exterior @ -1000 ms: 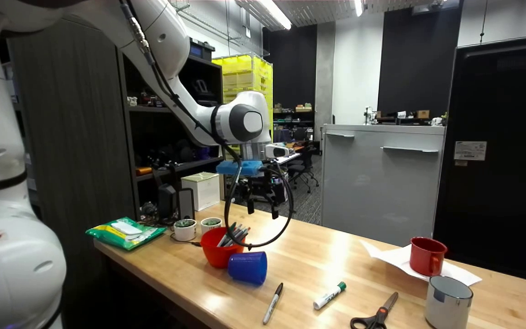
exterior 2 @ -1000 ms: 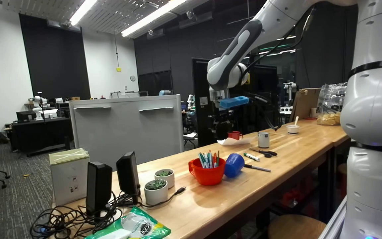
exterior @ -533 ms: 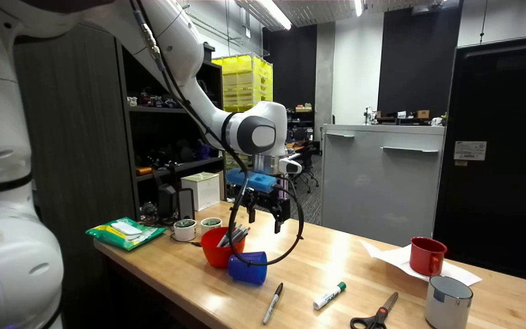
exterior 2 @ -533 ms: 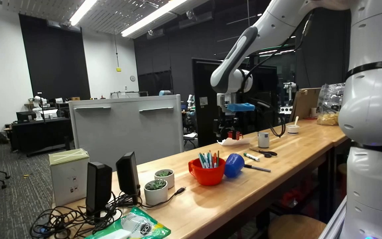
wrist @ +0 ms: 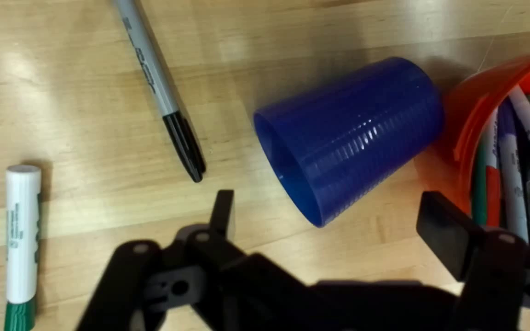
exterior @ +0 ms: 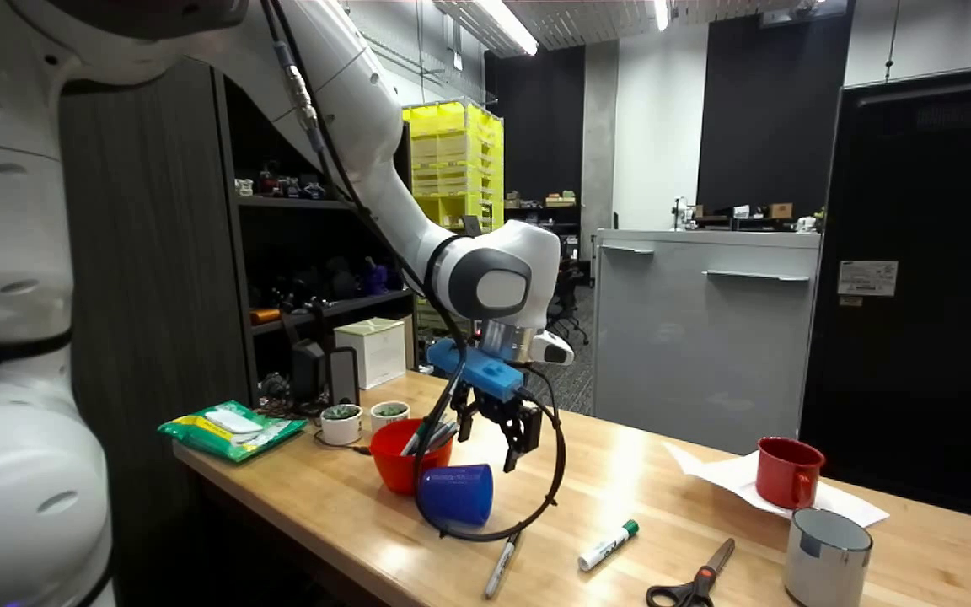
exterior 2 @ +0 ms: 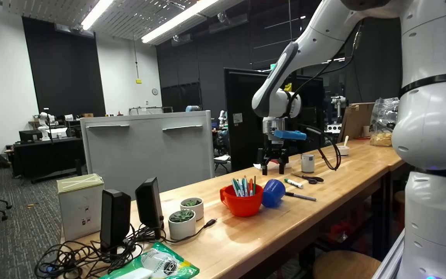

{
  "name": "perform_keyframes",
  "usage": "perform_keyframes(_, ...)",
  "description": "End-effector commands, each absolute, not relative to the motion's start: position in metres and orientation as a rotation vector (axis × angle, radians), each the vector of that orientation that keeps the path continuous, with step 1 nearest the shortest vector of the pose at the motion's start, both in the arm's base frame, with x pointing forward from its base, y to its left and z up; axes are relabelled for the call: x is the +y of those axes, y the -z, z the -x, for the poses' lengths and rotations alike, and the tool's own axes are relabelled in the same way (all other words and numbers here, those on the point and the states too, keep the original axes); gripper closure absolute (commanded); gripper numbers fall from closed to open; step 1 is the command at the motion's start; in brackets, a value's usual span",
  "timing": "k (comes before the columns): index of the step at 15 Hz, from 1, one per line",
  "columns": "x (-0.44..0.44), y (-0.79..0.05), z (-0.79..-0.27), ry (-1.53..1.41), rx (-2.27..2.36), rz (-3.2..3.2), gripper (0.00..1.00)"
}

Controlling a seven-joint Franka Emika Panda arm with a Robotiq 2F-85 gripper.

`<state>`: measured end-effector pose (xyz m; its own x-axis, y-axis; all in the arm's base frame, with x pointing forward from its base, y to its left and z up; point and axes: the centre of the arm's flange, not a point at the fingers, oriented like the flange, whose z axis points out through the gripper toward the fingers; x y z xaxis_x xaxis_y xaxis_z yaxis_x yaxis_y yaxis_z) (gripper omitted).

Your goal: Move the blue cup to the left

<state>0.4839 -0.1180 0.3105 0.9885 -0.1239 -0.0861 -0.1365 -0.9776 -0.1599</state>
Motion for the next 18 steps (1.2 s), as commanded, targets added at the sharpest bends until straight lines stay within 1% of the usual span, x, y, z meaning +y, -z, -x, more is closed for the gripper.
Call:
perform_keyframes(1,-0.125,-0.297,-0.475,-0.142,0.197,2.895,0.00)
perform_keyframes(13,-0.132,-0.256,-0.467,-0.179,0.181,2.613,0.00)
perform_keyframes(14,-0.133,-0.253,-0.467,-0.178,0.183,2.600,0.25)
perform_keyframes(15,-0.134,-0.252,-0.466,-0.178,0.184,2.595,0.27)
perform_keyframes(16,-0.135,-0.252,-0.466,-0.176,0.181,2.593,0.32)
perform_keyframes(17,-0.134,-0.251,-0.466,-0.178,0.179,2.593,0.39)
perform_keyframes(18,-0.134,-0.251,-0.466,-0.178,0.175,2.594,0.49)
